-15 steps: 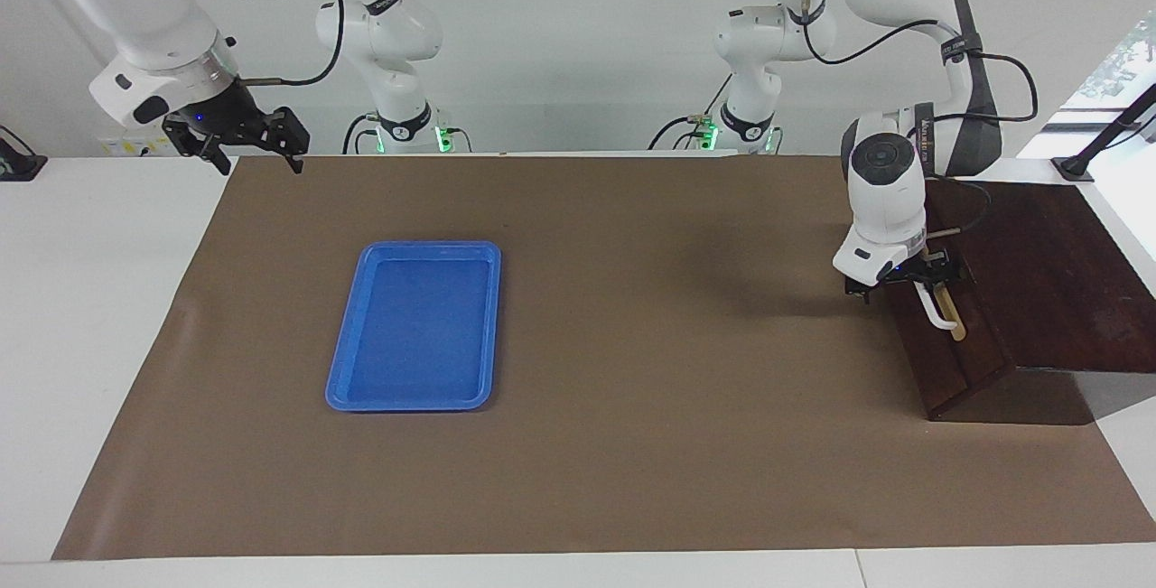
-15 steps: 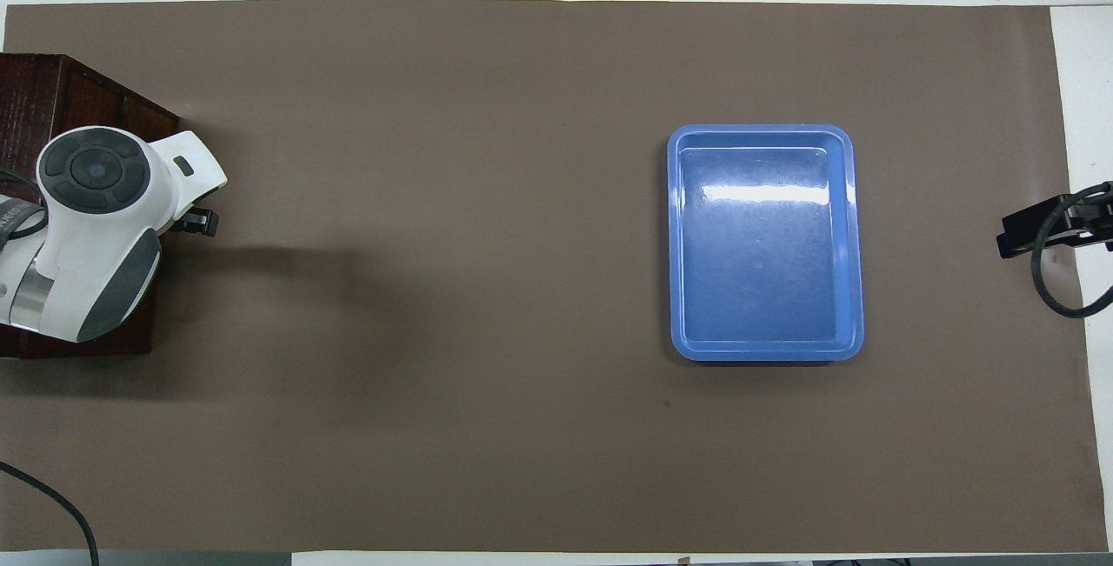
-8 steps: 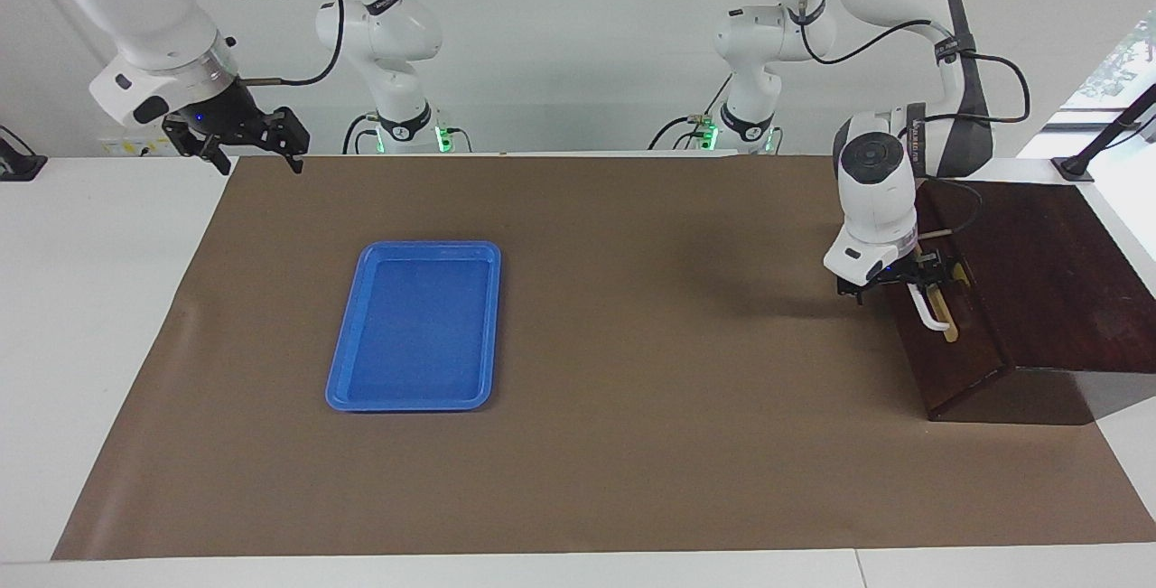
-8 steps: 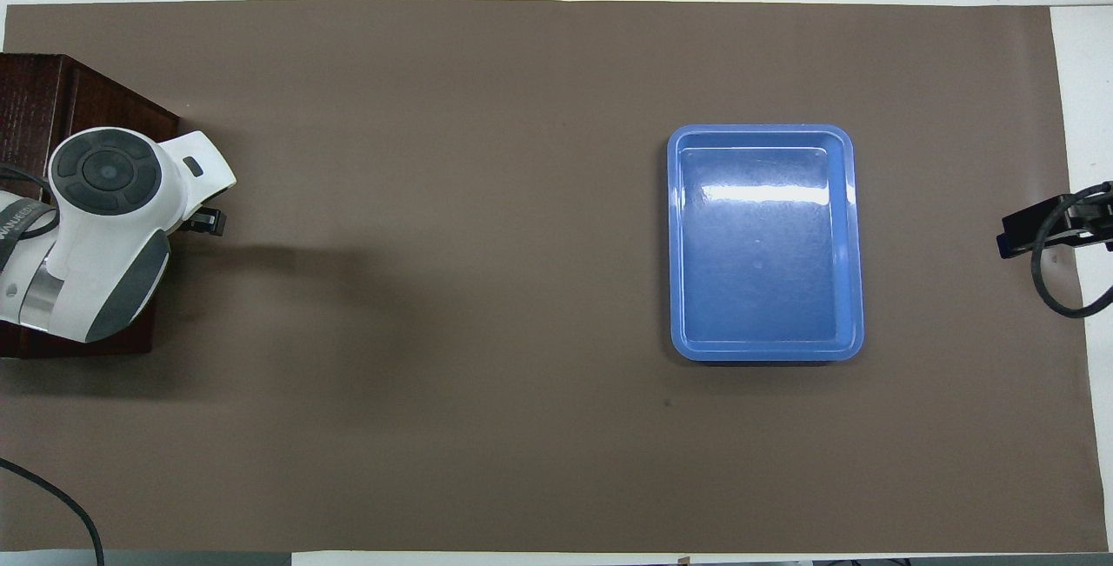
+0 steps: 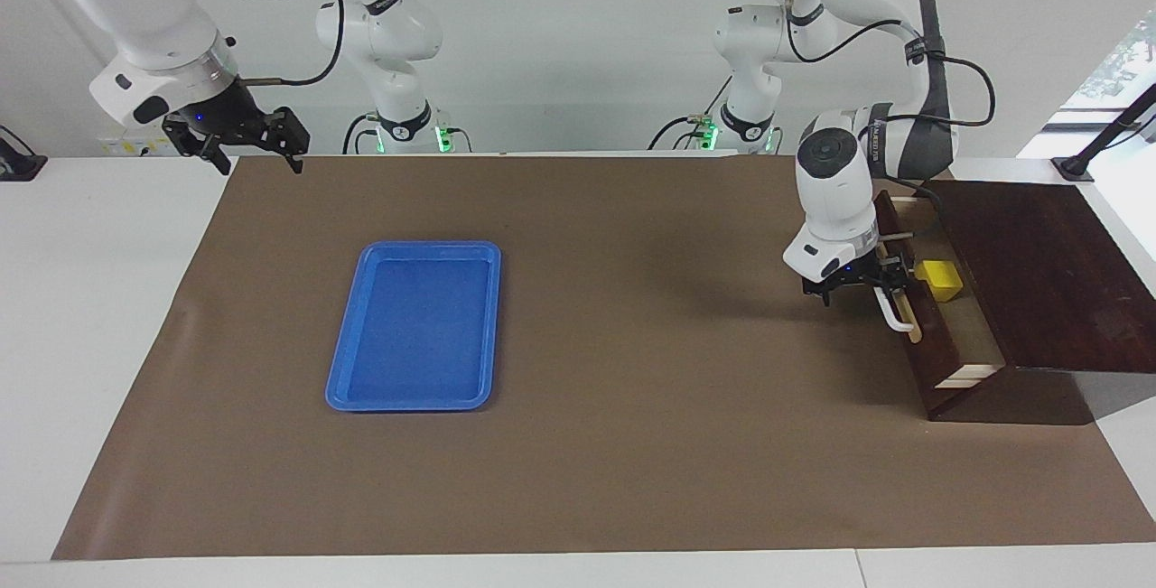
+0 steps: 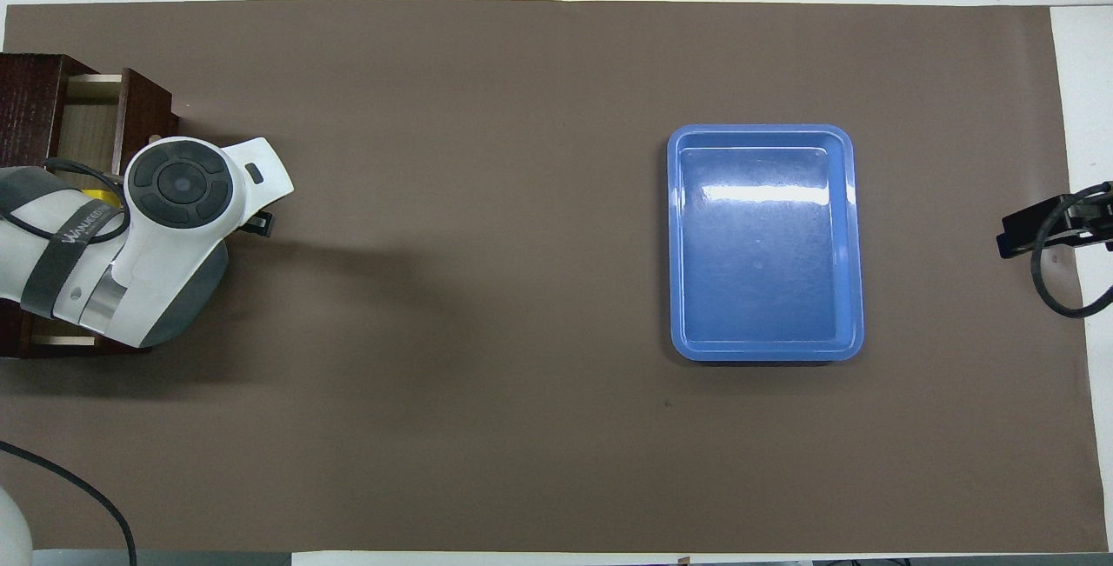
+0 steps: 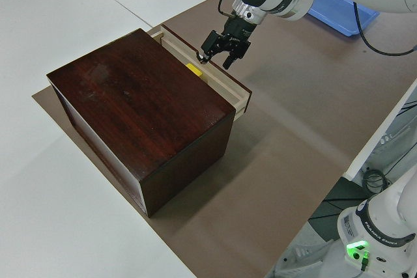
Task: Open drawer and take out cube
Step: 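Pull the drawer open toward the robot with the left gripper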
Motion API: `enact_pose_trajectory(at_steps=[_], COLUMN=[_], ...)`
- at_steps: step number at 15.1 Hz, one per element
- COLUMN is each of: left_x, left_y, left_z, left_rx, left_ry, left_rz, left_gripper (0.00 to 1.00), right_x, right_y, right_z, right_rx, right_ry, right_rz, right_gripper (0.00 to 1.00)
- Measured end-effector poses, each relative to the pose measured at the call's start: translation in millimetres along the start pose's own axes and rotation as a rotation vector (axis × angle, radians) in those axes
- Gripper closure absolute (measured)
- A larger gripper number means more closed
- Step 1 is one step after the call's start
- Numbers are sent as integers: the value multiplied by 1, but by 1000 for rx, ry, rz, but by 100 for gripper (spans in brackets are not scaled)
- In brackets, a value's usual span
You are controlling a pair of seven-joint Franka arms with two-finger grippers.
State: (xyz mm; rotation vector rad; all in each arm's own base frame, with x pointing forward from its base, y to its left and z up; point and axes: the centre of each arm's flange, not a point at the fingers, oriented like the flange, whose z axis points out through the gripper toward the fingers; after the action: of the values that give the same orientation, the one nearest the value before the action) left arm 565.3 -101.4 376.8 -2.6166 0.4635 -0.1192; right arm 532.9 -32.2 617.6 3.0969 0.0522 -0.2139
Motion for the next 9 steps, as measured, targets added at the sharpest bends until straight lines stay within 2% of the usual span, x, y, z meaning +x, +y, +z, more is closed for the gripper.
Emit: enact_pose_trajectory(at_steps=[9], left_x=[4], left_y=[33], left_z=[-17], left_rx=[-11], left_ry=[17], left_rz=[43], left_gripper=[0], right_x=[0], right_y=[1], right_z=[0], right_rx=[0], right_ry=[3], right_rz=[2], right_gripper=[0])
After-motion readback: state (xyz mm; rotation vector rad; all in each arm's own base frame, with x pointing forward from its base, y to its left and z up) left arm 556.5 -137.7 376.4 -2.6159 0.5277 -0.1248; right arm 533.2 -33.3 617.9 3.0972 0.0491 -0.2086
